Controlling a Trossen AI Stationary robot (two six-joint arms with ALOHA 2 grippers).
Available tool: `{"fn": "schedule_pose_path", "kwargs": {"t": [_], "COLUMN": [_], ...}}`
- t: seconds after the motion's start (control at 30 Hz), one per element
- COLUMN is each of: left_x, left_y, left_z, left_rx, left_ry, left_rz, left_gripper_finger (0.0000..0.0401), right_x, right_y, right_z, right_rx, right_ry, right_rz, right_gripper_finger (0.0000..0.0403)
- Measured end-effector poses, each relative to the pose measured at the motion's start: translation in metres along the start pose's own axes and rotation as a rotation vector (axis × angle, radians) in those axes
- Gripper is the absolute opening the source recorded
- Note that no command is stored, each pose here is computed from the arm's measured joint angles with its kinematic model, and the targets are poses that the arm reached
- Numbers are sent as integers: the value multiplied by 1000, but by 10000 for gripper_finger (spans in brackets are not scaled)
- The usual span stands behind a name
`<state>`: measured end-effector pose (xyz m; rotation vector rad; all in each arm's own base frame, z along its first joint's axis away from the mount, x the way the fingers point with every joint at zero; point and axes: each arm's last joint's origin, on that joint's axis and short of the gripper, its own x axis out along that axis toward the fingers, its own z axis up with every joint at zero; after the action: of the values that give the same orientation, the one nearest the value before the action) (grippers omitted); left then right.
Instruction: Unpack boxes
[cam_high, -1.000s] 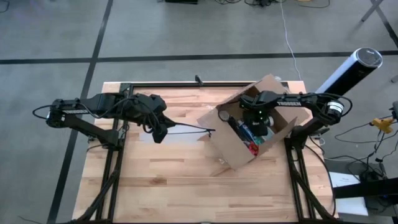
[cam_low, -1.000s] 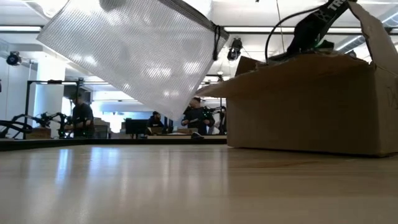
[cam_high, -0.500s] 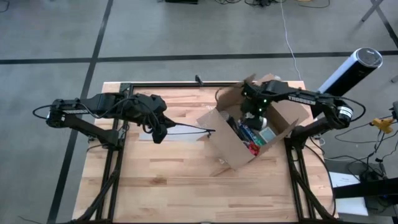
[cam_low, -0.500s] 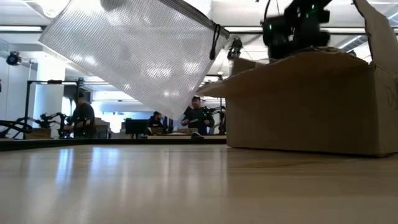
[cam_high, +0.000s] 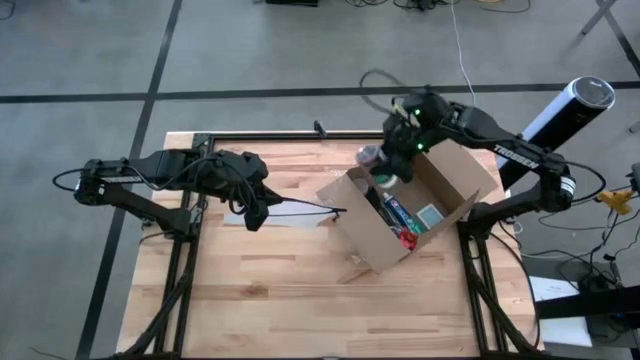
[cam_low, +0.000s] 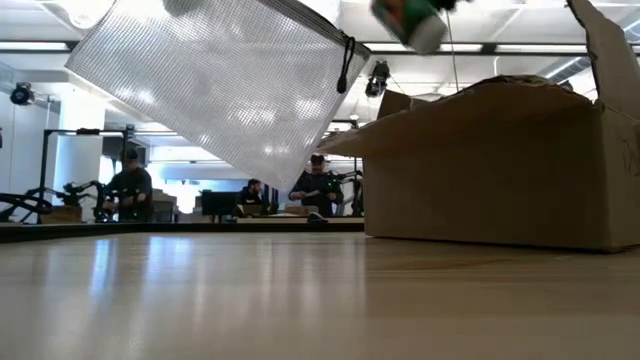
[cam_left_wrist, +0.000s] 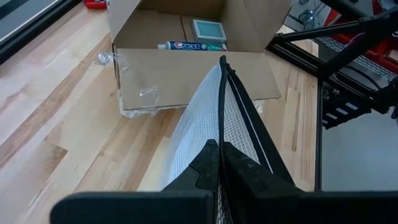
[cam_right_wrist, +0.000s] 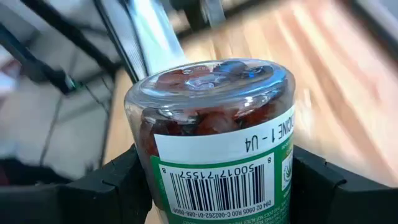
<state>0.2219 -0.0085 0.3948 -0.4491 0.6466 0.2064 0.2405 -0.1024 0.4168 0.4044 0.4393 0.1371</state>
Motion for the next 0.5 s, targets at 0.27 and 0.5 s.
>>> {"fn": "schedule_pose_path", "kwargs": {"t": [0.27, 0.5], "left_x": [0, 0], "left_y": [-1, -2], "left_z": [3, 9], "left_rx": [-3, -14], "left_ry": [-35, -108], "left_rz": [7, -5], "left_gripper_finger": [0, 0], "right_x": [25, 58], "right_y": [20, 32], "right_z": [29, 35], "right_rx": [-63, -67], "right_ry": [-223, -285], "right_rz": [138, 248], "right_gripper_finger": [255, 255]}}
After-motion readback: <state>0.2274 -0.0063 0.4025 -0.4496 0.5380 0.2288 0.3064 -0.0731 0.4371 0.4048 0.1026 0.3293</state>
